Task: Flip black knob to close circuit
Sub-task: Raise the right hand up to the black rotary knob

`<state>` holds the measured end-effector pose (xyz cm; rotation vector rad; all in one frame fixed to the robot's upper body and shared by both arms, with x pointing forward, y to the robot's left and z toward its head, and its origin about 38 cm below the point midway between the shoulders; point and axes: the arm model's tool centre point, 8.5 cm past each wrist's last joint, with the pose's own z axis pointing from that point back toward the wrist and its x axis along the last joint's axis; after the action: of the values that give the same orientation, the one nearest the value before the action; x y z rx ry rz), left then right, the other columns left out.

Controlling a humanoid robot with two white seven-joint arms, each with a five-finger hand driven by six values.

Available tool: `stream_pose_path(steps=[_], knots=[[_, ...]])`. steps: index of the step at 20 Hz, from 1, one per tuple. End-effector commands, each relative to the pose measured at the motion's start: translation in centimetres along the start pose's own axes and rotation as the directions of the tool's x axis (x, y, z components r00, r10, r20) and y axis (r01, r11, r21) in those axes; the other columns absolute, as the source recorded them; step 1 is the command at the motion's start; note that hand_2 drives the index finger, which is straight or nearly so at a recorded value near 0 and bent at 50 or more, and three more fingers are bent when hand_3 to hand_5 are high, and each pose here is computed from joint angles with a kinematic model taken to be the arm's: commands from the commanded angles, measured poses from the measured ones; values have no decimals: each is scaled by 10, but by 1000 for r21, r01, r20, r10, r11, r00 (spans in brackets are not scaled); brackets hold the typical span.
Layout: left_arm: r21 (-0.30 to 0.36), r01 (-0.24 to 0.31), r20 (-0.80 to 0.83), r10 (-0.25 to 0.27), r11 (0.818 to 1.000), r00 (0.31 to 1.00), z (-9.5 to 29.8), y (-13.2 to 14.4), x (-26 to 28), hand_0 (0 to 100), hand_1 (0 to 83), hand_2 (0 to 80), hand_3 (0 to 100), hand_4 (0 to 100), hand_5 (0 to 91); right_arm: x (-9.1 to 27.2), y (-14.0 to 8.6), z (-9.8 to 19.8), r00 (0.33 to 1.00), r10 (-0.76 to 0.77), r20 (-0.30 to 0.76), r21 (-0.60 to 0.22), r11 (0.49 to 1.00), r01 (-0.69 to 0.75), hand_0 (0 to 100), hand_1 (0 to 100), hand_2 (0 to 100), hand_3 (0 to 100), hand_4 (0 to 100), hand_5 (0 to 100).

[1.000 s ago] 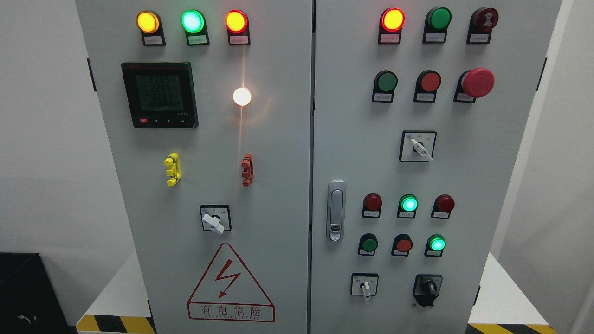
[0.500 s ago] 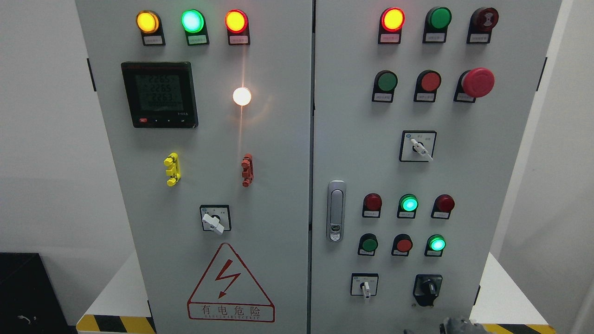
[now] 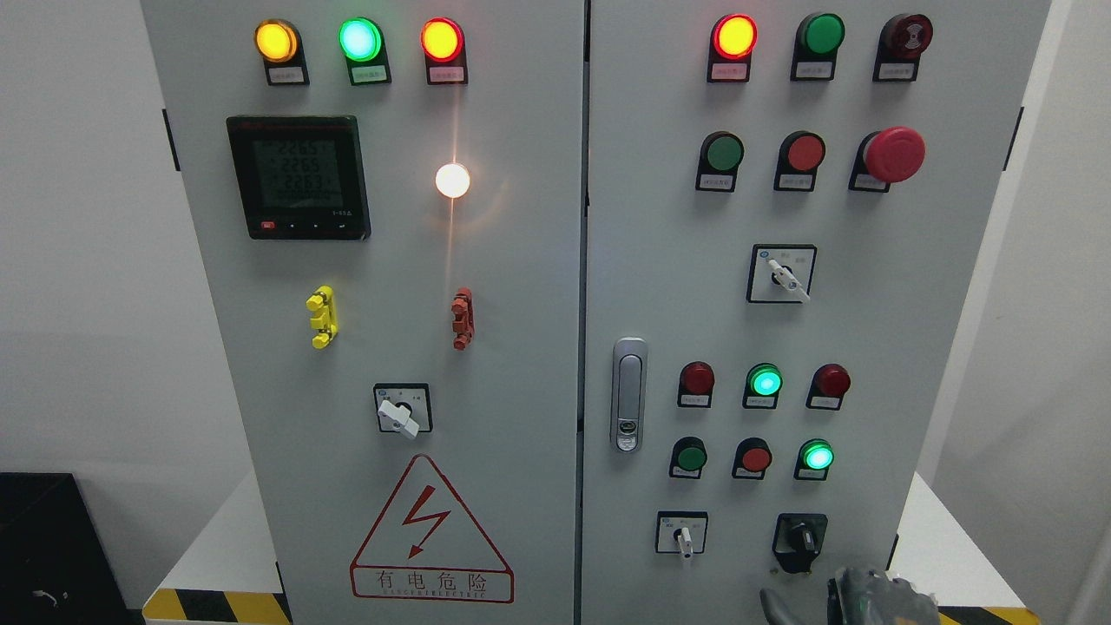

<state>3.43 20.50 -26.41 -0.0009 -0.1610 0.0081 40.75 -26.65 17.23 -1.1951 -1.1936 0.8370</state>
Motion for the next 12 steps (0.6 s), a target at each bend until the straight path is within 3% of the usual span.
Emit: stream_pose_path(steps=[1, 12], knots=[[0, 0, -6, 0, 1000, 1000, 0, 0, -4, 120, 556, 0, 0, 0, 0, -2, -7, -9, 1000, 4, -12, -15, 1000, -4, 0, 0, 922, 1000, 973, 981], [0, 0, -6, 0, 1000, 1000, 0, 0, -4, 120, 556, 0, 0, 0, 0, -1, -8, -12, 1000, 2, -17, -15, 1000, -2, 0, 0, 923, 1000, 974, 982]])
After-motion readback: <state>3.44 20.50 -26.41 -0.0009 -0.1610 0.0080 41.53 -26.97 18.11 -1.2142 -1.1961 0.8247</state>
